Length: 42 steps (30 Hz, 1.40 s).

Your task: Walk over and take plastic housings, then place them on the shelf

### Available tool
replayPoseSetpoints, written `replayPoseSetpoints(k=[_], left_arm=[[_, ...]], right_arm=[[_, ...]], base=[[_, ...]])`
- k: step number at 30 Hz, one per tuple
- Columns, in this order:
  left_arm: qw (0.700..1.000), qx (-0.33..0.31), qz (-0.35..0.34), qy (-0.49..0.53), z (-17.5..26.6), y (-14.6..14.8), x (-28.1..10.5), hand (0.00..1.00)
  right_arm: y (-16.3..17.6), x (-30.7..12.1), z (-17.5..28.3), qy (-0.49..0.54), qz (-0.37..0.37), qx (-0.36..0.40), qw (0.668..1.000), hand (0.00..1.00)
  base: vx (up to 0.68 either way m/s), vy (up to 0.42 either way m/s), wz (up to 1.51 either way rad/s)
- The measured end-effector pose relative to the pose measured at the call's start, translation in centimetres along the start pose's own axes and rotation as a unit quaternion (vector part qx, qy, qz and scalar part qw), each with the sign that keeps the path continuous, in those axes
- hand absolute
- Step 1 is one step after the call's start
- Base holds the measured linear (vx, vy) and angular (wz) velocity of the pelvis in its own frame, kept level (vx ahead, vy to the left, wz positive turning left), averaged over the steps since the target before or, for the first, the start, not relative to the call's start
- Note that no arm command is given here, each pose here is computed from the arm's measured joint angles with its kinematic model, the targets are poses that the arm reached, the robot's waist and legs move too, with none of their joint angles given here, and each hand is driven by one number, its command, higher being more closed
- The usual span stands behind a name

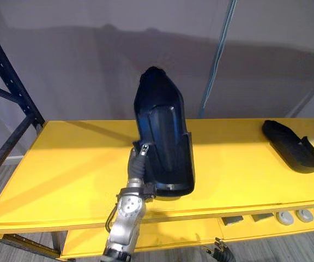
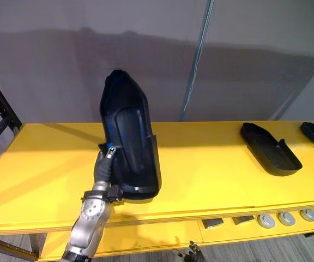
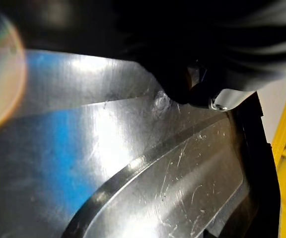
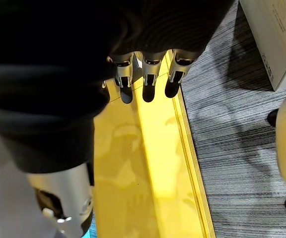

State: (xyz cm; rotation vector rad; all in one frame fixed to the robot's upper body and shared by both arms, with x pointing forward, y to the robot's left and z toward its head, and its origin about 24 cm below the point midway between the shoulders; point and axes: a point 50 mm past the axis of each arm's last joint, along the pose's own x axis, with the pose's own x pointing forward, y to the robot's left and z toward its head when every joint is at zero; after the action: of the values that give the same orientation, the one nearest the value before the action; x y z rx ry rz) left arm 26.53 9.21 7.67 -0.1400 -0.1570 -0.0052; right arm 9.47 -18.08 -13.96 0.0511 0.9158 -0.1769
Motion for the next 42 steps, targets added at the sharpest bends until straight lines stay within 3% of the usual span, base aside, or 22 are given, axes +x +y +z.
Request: replayPoseSetpoints(k=[7, 15, 23, 31, 36, 42], left_arm=[[0.999, 0.03, -0.019, 0.004, 0.0, -1.2, 3.3, 1.0], [0.989, 0.088, 0.018, 0.12, -4.0, -0.2, 5.4, 1.0], [0.981, 0.1, 0.049, 0.162, -4.9, 1.0, 6.6, 1.0], [0.977, 0.101, 0.032, 0.183, -5.1, -0.6, 7.3, 1.0], [0.982, 0.081, 0.012, 0.171, -3.6, -3.3, 8.8, 1.0], [0.985, 0.07, 0.018, 0.158, -2.3, -3.7, 9.9, 1.0]], right_arm=[[0.3, 0.2, 0.0, 0.005, 0.004, -0.007, 1.0, 0.0], [0.9, 1.1, 1.1, 0.0, 0.012, -0.01, 1.0, 0.0], [0.9, 1.1, 1.1, -0.001, 0.012, 0.001, 1.0, 0.0], [1.0, 0.8, 1.1, -0.008, 0.012, 0.015, 1.0, 0.0], [0.9, 0.4, 1.3, -0.02, 0.015, 0.013, 1.0, 0.0], [1.2, 0.4, 1.9, -0.035, 0.021, 0.009, 0.999, 0.0]], base=[[-0.01, -0.054, -0.03], [-0.08, -0.06, -0.04], [-0.16, -0.03, 0.01], [-0.2, -0.041, -0.01], [-0.04, -0.032, -0.07], [0.09, 0.002, -0.11]])
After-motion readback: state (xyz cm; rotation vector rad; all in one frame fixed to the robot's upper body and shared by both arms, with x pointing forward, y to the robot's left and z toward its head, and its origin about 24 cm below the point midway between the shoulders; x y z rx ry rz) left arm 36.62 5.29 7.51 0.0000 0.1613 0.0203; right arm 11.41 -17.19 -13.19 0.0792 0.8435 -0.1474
